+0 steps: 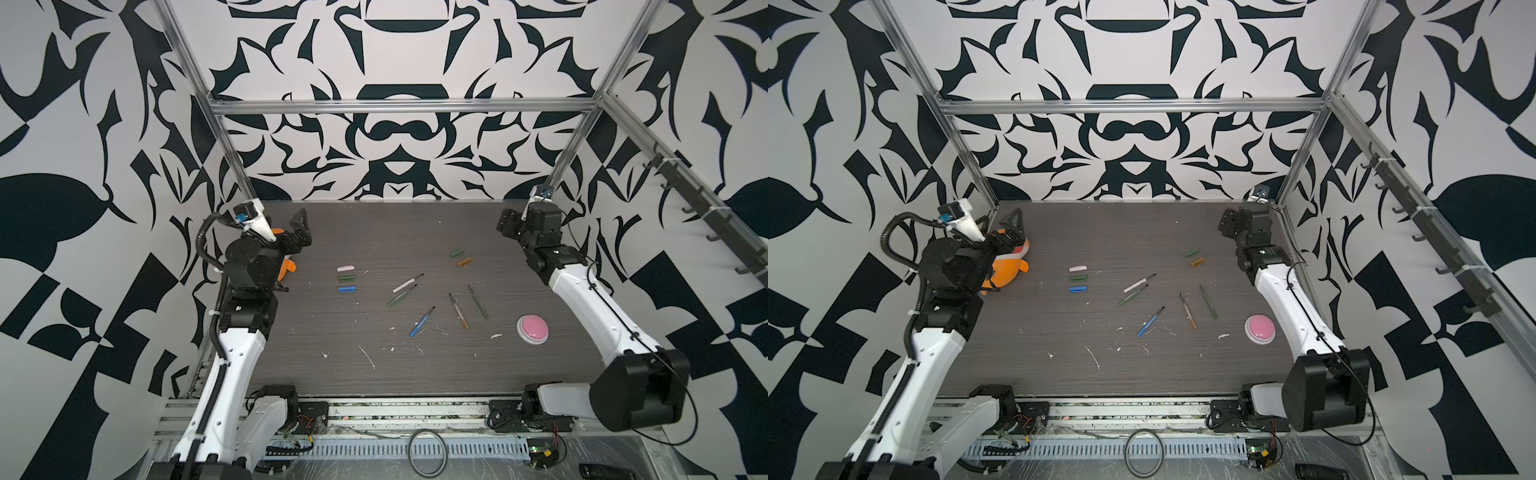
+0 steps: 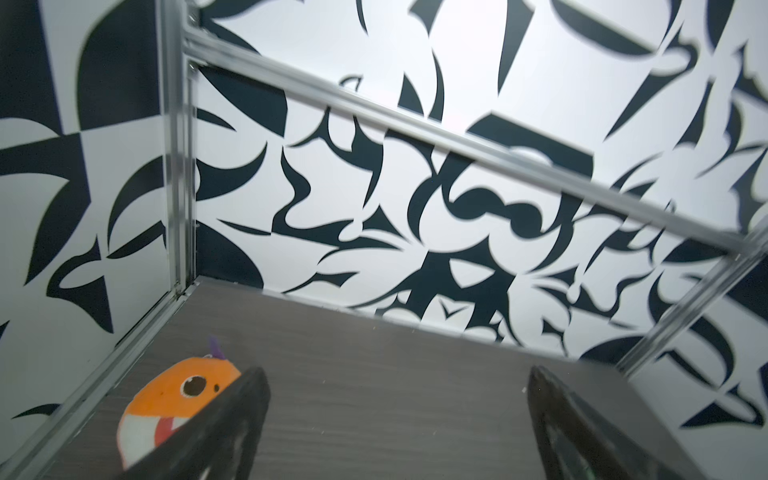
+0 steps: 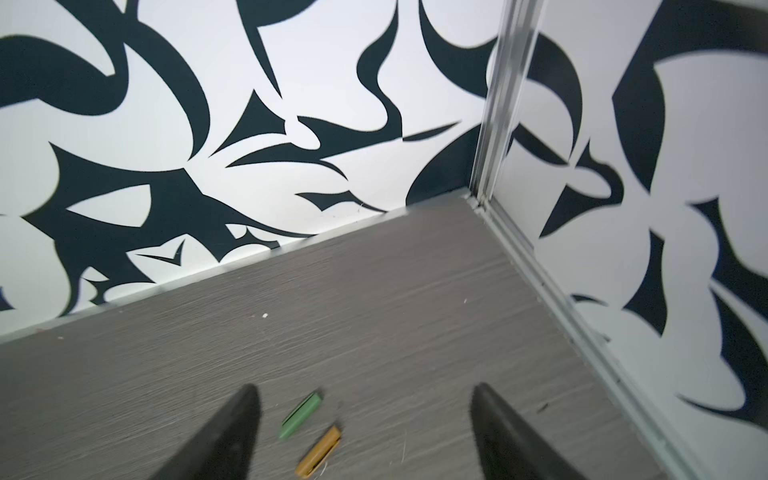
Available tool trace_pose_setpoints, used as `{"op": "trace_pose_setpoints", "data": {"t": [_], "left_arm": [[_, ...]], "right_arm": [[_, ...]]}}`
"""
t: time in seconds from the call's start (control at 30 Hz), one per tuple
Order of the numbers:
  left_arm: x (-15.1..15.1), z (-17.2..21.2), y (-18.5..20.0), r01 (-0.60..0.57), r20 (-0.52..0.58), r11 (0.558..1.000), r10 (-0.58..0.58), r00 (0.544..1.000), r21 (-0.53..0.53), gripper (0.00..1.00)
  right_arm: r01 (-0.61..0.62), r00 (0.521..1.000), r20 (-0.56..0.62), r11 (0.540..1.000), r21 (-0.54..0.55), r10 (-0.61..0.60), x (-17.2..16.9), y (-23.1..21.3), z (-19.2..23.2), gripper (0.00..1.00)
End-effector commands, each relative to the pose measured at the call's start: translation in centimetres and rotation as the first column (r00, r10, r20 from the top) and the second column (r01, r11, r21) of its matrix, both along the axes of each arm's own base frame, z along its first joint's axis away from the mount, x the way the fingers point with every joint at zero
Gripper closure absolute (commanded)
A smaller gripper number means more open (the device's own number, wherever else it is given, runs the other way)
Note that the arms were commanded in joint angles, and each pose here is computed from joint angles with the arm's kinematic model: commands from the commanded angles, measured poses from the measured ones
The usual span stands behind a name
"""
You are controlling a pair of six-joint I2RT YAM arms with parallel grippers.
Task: Insert the pens into the pen caps
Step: 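Raise both arms and move the right gripper over the tan pen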
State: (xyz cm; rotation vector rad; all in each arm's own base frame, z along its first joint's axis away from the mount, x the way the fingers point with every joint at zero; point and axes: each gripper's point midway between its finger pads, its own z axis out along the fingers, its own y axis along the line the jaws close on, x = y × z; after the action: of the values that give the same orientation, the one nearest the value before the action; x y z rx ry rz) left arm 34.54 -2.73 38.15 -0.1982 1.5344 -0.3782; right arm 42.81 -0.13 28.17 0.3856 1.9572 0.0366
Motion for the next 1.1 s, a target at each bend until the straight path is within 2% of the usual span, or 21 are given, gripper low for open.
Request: {"op": "trace_pose_setpoints", "data": {"t": [0.0,0.07,0.1,0.2,0.37,0.47,0.57,0.67,0.73,0.87,0.93,0.97,1.0,1.07], "left_arm": [[0.0,-1.4,0.5,-0.002,-0.060,0.977,-0.011,0.998,-0.214,0.01],[0.9,0.3,-0.6,0.082,-0.058,0.957,-0.102,0.993,-0.277,0.01],[1.6,0.6,-1.0,0.097,-0.089,0.950,-0.128,0.988,-0.298,0.01],[3.0,0.2,-2.0,0.123,-0.168,0.937,-0.186,0.968,-0.326,0.01],[4.3,-1.8,-4.3,0.205,-0.215,0.907,-0.298,0.930,-0.369,0.01],[4.8,-2.7,-7.1,0.278,-0.245,0.885,-0.383,0.891,-0.375,0.04],[4.5,-4.2,-12.2,0.386,-0.313,0.845,-0.505,0.804,-0.371,0.11],[3.7,-8.6,-18.7,0.502,-0.453,0.815,-0.578,0.679,-0.290,0.11],[2.1,-10.9,-22.6,0.585,-0.502,0.757,-0.641,0.580,-0.291,0.12],[-0.8,-13.3,-27.0,0.672,-0.507,0.632,-0.754,0.418,-0.385,0.14],[-1.9,-14.1,-28.0,0.673,-0.497,0.598,-0.783,0.374,-0.436,0.14],[-2.4,-14.2,-28.4,0.675,-0.489,0.579,-0.797,0.353,-0.457,0.18],[-3.0,-14.1,-28.9,0.684,-0.481,0.557,-0.812,0.330,-0.471,0.18],[-3.9,-14.3,-29.4,0.694,-0.483,0.540,-0.820,0.307,-0.476,0.18]], "right_arm": [[-0.064,0.978,-0.186,0.982,0.176,0.097,-1.7,2.3,-4.0,0.40],[-0.121,0.962,-0.219,0.974,0.190,0.162,-1.9,3.6,-4.2,0.47],[-0.140,0.952,-0.248,0.974,0.177,0.182,-2.1,4.2,-4.6,0.54],[-0.202,0.917,-0.325,0.972,0.116,0.230,-3.1,5.9,-5.8,0.67],[-0.374,0.810,-0.476,0.927,0.032,0.343,-6.2,11.1,-8.7,0.70],[-0.427,0.751,-0.558,0.904,-0.004,0.353,-8.1,12.5,-10.5,0.71],[-0.460,0.704,-0.605,0.888,0.011,0.372,-10.1,13.4,-12.3,0.71],[-0.507,0.620,-0.648,0.857,0.098,0.441,-12.0,14.9,-14.3,0.71],[-0.525,0.566,-0.696,0.844,0.110,0.443,-13.1,15.0,-16.0,0.72],[-0.552,0.509,-0.756,0.830,0.080,0.411,-14.0,14.1,-17.6,0.72],[-0.570,0.508,-0.774,0.821,0.026,0.377,-13.5,13.4,-18.0,0.71],[-0.575,0.506,-0.776,0.818,0.022,0.376,-13.2,13.5,-18.2,0.71],[-0.582,0.491,-0.782,0.813,0.033,0.384,-13.1,13.8,-18.5,0.71],[-0.605,0.452,-0.794,0.794,0.061,0.406,-13.1,14.4,-19.3,0.71]]}}
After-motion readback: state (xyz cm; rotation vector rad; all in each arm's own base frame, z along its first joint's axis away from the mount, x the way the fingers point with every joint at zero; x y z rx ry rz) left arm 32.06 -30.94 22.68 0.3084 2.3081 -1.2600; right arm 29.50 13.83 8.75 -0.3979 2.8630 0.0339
